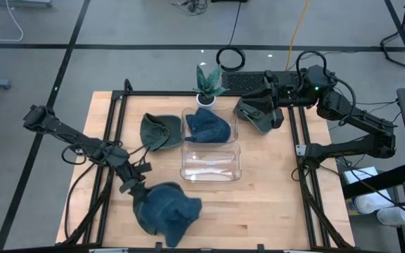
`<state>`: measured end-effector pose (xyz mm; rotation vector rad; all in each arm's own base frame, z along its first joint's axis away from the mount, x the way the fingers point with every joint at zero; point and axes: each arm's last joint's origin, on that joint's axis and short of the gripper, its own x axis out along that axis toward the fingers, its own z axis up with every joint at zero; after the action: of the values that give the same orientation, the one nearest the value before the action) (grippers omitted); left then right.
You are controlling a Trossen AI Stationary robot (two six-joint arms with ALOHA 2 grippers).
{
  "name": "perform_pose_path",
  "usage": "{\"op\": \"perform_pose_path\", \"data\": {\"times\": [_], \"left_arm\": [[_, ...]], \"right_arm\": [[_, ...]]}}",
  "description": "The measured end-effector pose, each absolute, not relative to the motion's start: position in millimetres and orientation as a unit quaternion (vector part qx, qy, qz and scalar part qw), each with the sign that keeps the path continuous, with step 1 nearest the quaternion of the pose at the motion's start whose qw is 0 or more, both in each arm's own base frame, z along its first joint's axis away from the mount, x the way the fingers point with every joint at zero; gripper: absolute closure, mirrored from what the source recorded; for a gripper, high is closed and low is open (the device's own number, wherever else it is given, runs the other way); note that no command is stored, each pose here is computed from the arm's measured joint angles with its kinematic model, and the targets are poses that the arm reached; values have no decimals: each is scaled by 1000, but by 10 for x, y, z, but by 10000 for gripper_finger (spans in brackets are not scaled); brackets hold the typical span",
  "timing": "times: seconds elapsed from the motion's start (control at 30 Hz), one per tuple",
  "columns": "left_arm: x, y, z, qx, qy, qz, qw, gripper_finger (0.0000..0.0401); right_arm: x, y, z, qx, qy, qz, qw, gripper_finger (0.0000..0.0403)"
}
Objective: Pick & Place hat
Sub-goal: Put the blue cap into the top transparent bin
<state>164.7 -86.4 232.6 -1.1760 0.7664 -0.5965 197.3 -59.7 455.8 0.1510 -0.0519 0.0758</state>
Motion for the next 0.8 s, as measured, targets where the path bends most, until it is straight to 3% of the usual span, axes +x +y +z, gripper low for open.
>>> {"op": "perform_pose_path", "data": {"times": [0.5, 0.8], "left_arm": [[1869, -516, 3154, -412, 128, -263, 863, 390], [1892, -229, 3562, -315, 8, -194, 929, 390]], "right_arm": [[1976, -516, 4633, 79, -56, 96, 991, 342], [1991, -468, 4649, 84, -66, 85, 991, 297]]}}
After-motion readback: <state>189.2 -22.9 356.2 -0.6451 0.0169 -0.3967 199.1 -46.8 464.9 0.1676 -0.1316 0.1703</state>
